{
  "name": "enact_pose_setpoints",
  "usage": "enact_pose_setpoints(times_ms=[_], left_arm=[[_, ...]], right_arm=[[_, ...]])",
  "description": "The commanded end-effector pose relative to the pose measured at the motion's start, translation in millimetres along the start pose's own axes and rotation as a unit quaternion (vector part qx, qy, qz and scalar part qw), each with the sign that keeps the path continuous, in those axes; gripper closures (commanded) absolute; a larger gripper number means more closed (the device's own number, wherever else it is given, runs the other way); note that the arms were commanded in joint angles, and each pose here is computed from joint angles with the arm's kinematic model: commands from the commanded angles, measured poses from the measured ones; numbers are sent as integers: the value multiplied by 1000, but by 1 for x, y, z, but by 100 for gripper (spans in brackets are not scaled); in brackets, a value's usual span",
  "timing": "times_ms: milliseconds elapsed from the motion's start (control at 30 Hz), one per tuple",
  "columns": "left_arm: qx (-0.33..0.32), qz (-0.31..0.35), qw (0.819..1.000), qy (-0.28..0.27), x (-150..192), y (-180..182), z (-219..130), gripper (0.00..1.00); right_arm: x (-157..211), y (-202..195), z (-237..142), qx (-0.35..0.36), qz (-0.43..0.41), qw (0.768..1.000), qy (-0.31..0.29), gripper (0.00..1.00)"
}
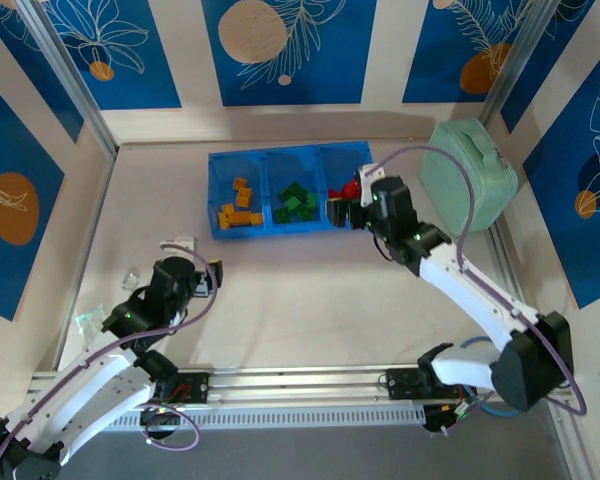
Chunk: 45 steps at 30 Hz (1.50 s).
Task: Sort the legos into containers by color
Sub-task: Reset both arms
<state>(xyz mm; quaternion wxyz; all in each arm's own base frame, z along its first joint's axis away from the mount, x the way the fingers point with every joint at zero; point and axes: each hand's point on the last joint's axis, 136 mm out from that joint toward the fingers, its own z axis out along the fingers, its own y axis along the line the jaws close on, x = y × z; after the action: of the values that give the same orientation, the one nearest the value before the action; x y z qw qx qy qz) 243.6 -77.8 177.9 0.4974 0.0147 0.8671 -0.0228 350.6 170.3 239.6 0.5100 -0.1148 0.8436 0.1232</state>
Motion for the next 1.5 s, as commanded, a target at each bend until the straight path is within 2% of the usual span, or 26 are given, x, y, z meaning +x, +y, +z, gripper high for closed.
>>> enact_pose_setpoints(times_ms=[0, 33, 133, 233, 433, 533, 600, 667, 733, 967, 1133, 1267, 1467], left_arm=[[-45, 8, 998, -47, -21, 13, -2, 5], [-56, 8, 997, -53, -21, 16, -1, 0], [-95, 13, 993, -65, -21, 29, 0, 0], [-122, 29, 989, -76, -21, 37, 2, 0], [-160, 57, 981, -99, -23, 48, 2, 0], [-168, 65, 978, -106, -21, 51, 2, 0], [-171, 69, 977, -109, -18, 52, 3, 0], [-166, 72, 977, -111, -14, 51, 5, 0], [-165, 70, 977, -113, -11, 52, 6, 0], [-185, 70, 973, -121, -10, 60, 3, 0], [-215, 86, 965, -121, -5, 69, 1, 0], [-223, 90, 963, -120, 4, 74, 1, 0], [-203, 88, 967, -124, 14, 74, -2, 0]], right_arm=[[-23, -14, -14, 36, -42, 993, -105, 1], [-18, -24, -15, 58, -41, 992, -101, 1], [-1, -48, -20, 110, -31, 992, -61, 1], [8, -53, -31, 120, -14, 992, -32, 1], [22, -44, -63, 60, -19, 991, -117, 1], [48, -88, -68, 151, 66, 976, -140, 1], [73, -107, -68, 187, 90, 971, -116, 1], [93, -101, -63, 164, 45, 983, -75, 1], [104, -103, -64, 172, 33, 982, -68, 1], [123, -103, -67, 166, 12, 981, -99, 1], [143, -101, -63, 156, 9, 985, -79, 1], [143, -96, -65, 144, 8, 986, -78, 1], [144, -97, -72, 154, 11, 984, -86, 1]])
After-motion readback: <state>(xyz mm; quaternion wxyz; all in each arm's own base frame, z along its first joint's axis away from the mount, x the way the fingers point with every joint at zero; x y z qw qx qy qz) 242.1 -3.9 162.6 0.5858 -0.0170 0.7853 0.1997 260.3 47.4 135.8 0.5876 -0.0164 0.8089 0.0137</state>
